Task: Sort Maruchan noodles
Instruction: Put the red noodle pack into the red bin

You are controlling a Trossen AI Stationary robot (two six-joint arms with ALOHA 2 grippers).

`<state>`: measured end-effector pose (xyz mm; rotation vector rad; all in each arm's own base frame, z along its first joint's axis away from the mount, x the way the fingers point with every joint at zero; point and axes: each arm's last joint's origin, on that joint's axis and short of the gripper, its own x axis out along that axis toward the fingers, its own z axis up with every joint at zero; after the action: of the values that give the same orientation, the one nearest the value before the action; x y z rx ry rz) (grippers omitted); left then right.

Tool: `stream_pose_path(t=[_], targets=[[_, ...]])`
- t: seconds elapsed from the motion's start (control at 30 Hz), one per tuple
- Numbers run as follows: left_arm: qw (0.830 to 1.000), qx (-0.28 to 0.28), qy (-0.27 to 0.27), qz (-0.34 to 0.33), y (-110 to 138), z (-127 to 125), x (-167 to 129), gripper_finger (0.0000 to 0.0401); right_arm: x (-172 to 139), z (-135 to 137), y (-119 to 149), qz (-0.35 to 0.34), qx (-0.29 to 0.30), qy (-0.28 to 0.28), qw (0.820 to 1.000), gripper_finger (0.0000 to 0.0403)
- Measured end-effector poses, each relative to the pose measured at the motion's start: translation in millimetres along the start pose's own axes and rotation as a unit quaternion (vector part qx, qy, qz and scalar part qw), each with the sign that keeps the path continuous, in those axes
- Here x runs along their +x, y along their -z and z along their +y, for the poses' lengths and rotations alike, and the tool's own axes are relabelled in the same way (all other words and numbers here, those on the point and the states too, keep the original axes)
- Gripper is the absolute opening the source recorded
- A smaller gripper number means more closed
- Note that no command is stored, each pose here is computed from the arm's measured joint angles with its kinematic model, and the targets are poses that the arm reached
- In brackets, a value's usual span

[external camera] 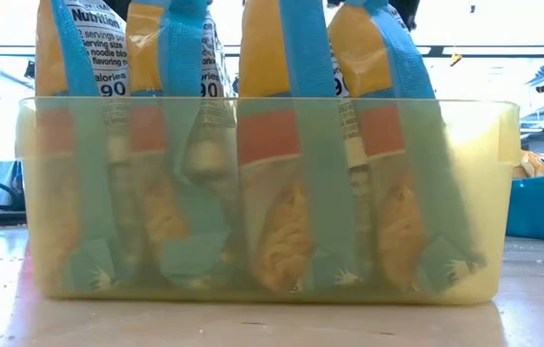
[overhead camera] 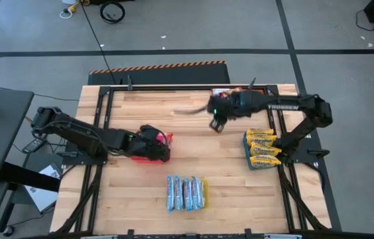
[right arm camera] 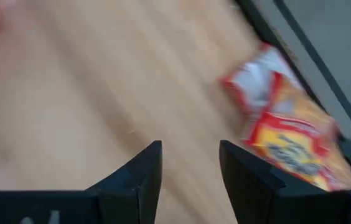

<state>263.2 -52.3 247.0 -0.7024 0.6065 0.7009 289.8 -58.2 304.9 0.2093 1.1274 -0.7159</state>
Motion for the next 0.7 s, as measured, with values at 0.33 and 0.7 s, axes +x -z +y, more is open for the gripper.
stream_pose_path(t=[0.33, 0.7], targets=[[0.998, 0.014, 0.027, -0.054, -25, 13, -35, 0.0236, 59, -58, 6, 0.109, -0.149, 0.072, 0.98, 0.0257], [0.996, 0.016, 0.02, -0.088, -30, 17, -42, 0.0236, 138, -57, 72, 0.142, -0.366, 0.155, 0.907, 0.0269]])
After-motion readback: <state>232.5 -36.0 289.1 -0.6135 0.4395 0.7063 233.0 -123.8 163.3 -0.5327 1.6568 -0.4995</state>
